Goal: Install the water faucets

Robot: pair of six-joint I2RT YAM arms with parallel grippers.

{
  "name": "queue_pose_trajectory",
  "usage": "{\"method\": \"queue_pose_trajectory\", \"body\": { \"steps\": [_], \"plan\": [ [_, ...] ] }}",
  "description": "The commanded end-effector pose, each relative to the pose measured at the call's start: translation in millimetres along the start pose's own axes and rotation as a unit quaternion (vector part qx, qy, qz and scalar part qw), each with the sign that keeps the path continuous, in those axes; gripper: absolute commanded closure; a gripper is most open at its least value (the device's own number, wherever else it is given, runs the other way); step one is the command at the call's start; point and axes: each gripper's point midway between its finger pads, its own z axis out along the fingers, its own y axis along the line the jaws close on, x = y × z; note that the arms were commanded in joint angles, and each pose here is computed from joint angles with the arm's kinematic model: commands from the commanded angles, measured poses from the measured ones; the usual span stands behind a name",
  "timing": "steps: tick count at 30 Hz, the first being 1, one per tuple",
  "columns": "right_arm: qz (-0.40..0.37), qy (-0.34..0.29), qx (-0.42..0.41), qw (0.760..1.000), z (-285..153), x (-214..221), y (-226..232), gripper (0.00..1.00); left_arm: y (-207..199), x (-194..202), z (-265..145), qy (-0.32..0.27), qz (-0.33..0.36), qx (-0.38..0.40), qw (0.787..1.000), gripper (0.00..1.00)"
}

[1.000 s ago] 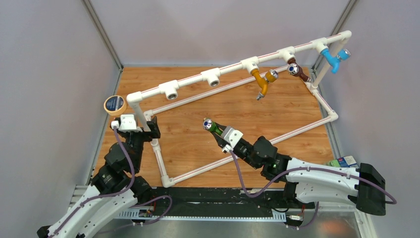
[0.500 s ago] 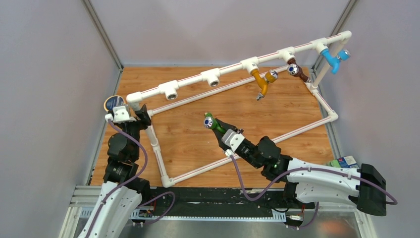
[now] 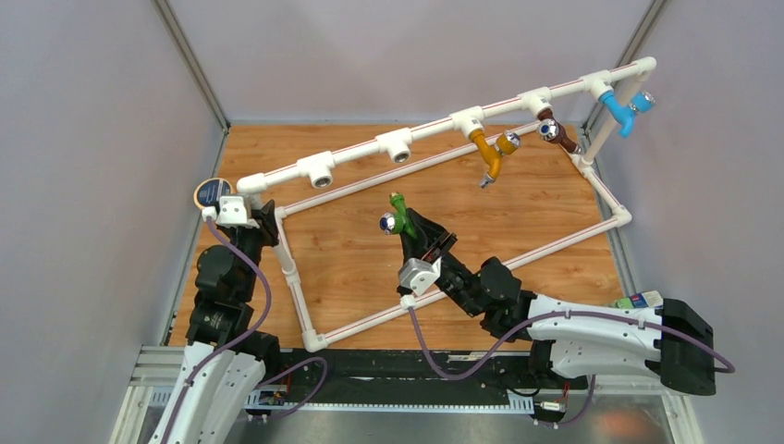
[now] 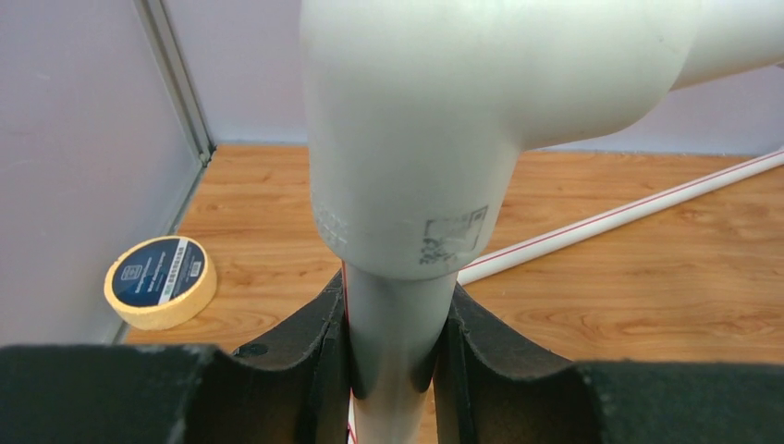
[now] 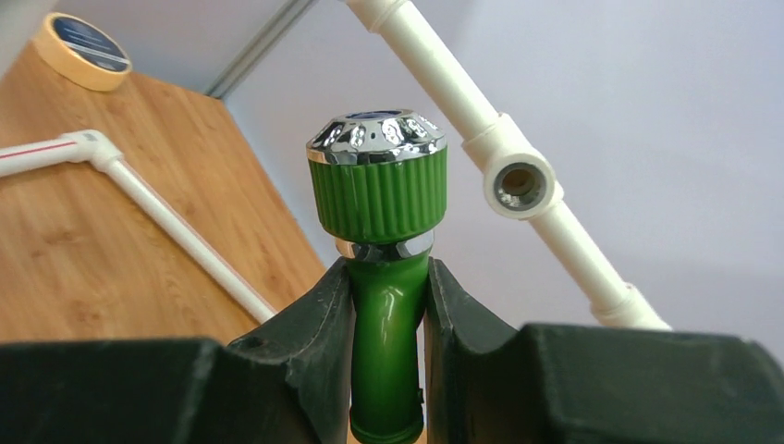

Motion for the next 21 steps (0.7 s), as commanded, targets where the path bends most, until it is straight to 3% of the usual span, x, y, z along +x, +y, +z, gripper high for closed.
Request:
{"method": "queue_pose_trajectory", "body": {
  "steps": [1,10,21],
  "plan": [
    [-0.086,-0.039,0.106,0.99,2,-33,-54,1.0,-7,-4,-6,0.016,-0.033,0.012,0.999,1.0],
    [-0.205,-0.108,0.096,0.968,38,-83,-23,1.0,-8,3,-2,0.024,-0.029,0.013,0.999,1.0],
    [-0.282,-0.092,0.061,0.953,85,-98,9,1.0,-21,8,-2,0.032,-0.022,0.038,0.999,1.0]
  ]
}}
